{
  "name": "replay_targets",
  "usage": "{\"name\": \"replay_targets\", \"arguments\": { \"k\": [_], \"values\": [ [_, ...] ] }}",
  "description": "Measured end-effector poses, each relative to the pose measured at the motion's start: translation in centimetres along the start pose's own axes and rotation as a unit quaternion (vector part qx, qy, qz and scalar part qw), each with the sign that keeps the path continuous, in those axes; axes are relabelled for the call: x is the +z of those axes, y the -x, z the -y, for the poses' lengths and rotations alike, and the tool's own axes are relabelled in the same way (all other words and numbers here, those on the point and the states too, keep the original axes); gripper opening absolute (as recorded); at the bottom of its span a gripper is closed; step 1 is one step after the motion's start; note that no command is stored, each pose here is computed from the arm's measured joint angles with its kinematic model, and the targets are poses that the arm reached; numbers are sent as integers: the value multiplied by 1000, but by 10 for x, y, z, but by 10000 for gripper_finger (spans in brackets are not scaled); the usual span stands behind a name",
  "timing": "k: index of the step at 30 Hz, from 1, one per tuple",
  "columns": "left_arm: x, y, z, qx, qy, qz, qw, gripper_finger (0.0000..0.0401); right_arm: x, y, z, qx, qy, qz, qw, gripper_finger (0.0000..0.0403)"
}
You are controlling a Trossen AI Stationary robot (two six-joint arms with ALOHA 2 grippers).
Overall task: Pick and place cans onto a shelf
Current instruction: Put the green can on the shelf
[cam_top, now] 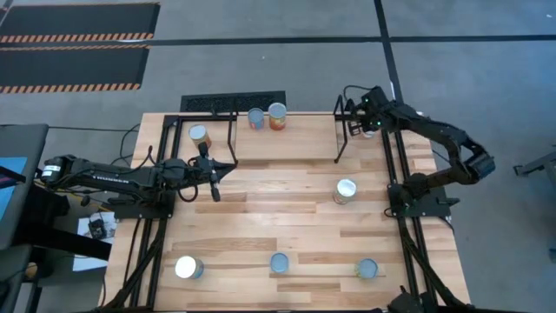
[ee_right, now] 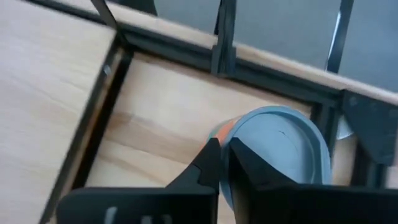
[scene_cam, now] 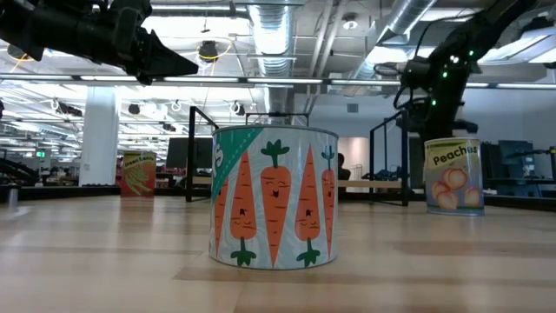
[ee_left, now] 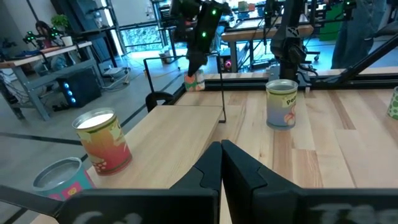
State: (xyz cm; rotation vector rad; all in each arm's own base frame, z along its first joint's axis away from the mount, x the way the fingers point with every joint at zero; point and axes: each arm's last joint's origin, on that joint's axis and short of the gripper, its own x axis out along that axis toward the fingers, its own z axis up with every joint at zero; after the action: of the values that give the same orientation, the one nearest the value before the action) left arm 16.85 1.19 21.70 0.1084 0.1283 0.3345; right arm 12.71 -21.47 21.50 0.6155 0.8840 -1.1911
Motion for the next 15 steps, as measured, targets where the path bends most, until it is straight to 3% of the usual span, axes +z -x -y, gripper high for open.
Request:
{"name": "replay_targets", "arguments": {
  "k": [6,11,15],
  "values": [
    [0,0,0,0,0,0,1000,0,20,42,3,-7,-12,69,998,13],
    [0,0,0,0,0,0,1000,0,42,91,6,-16,-40,164,985,29],
    [0,0,0,0,0,0,1000,0,56,130,-9,29,7,244,969,27]
  ]
}}
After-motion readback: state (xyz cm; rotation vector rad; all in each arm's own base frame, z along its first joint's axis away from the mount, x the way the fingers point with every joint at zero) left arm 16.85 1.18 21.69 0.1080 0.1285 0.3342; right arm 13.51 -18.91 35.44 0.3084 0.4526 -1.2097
